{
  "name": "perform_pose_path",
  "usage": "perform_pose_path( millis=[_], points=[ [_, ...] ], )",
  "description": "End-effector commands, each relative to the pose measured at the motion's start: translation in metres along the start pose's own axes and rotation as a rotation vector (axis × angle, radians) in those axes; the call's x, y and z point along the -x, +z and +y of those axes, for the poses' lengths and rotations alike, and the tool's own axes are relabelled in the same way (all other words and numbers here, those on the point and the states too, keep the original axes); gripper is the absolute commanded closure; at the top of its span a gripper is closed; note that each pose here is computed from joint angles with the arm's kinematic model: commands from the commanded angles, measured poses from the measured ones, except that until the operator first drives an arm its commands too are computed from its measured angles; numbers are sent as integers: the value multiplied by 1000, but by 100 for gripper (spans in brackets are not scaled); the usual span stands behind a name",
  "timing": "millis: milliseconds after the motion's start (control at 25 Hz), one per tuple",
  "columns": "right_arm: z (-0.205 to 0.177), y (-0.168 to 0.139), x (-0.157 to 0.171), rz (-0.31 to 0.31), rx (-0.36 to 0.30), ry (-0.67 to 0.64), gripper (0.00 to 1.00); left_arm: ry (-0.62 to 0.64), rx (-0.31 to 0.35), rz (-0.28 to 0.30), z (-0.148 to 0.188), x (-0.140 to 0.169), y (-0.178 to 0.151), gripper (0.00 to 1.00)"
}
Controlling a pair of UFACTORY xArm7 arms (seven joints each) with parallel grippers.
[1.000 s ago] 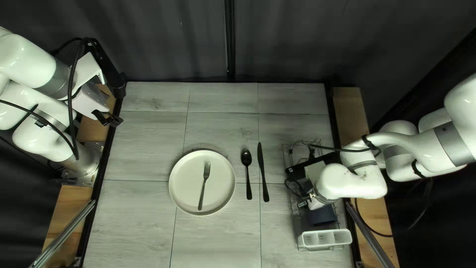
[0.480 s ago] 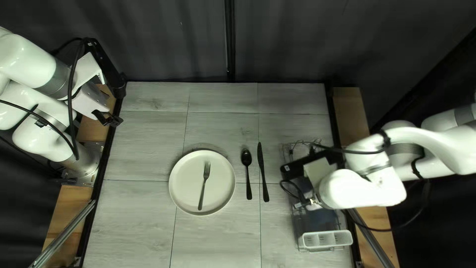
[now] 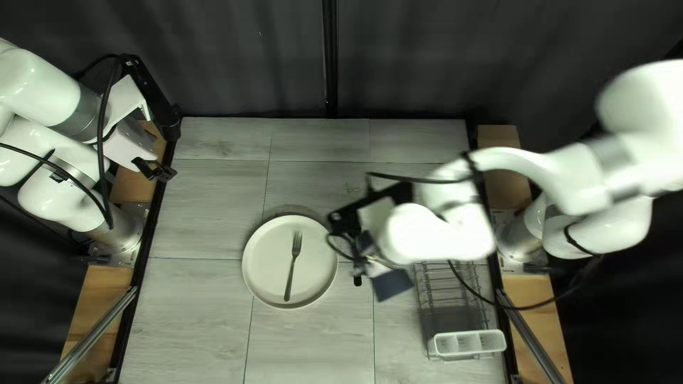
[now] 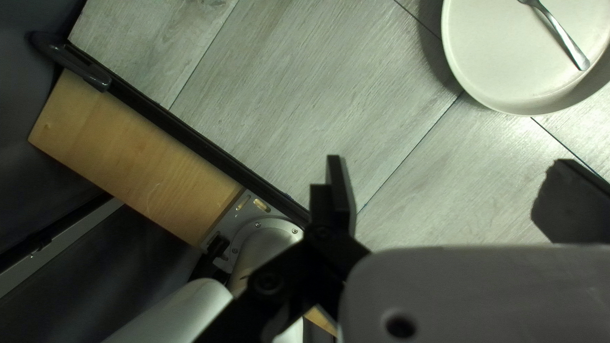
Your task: Pick up and place plate onto table. Place down one fork to the left of the plate. Place spoon and knife to the right of the plate. Place cup above the knife and spoon
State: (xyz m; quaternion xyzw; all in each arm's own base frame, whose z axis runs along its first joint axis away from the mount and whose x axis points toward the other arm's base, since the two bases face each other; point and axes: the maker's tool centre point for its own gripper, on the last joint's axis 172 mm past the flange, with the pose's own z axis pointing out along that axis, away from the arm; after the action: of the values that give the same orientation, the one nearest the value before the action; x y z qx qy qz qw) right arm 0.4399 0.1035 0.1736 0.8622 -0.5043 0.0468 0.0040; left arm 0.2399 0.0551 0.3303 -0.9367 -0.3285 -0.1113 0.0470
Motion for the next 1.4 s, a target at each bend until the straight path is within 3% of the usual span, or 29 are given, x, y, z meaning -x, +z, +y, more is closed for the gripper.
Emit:
perform_pose_path(
  millis=[40,440,960,1000,1040,1080,1120,1400],
  points=[
    [-38,24,-27,-24,-65,-40,100,0,0,0,0,0,0,0],
    [-86,82,-63,-82,-76,-107,100,0,0,0,0,0,0,0],
    [-92,110,-97,-95,-27,-195,98,0,0,0,0,0,0,0],
    [-91,114,-99,-98,-27,-209,87,0,0,0,0,0,0,0],
    [-90,115,-99,-100,-26,-216,56,0,0,0,0,0,0,0],
    [-90,116,-100,-101,-24,-224,16,0,0,0,0,0,0,0],
    [-90,116,-101,-99,-22,-231,0,0,0,0,0,0,0,0],
    [-85,70,-93,-25,-14,-342,0,0,0,0,0,0,0,0]
  ],
)
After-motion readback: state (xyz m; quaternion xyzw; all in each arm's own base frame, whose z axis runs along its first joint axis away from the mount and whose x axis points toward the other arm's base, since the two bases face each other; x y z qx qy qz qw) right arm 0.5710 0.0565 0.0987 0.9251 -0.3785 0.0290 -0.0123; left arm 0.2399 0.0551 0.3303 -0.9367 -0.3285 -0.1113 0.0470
